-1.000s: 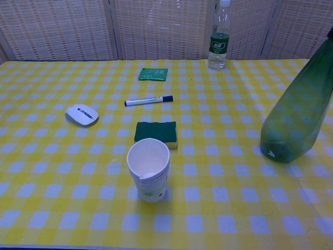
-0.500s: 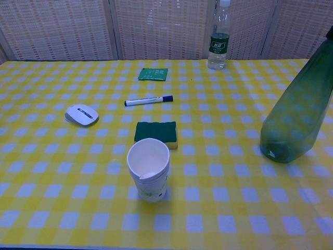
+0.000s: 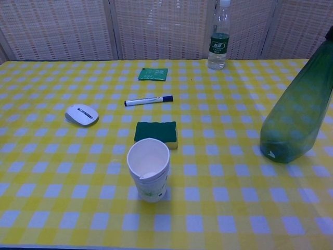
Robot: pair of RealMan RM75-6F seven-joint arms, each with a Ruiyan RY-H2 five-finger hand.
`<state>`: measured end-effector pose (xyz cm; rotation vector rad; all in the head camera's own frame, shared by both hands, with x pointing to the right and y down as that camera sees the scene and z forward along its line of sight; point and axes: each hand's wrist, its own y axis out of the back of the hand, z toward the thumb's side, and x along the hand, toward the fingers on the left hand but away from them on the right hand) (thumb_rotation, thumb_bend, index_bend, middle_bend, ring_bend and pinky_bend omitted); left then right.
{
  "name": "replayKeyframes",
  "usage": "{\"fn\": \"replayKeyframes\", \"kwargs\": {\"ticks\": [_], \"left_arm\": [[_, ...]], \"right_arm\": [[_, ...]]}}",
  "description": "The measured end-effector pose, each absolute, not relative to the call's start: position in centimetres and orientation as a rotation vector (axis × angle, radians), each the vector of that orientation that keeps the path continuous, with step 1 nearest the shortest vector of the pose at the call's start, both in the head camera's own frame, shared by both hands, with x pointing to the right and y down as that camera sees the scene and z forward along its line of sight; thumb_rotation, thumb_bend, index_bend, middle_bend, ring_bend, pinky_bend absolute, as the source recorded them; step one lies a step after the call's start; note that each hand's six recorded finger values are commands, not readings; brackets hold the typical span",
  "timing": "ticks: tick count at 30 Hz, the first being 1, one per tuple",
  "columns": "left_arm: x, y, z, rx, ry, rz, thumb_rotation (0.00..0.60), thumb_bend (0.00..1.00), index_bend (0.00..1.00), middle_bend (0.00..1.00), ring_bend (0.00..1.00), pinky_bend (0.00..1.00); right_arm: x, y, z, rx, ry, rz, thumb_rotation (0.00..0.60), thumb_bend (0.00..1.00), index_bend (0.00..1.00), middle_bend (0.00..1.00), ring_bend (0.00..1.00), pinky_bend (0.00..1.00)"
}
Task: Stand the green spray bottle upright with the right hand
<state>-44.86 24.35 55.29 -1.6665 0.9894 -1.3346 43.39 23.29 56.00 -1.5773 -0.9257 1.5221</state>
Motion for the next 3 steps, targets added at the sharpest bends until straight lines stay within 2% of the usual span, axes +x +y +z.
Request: {"fn": "replayKeyframes", "kwargs": {"ticks": [3], "left_arm": [[-44.83,24.32,55.33,-1.666,0.990,-1.334,0.600,0.34,0.00,0.01,0.00,0.00]], "right_arm": [[44.01,23.74,56.28,-1.595,-0.889,1.585,0.600,0.42,0.12,0.07,0.07,0.00]]}}
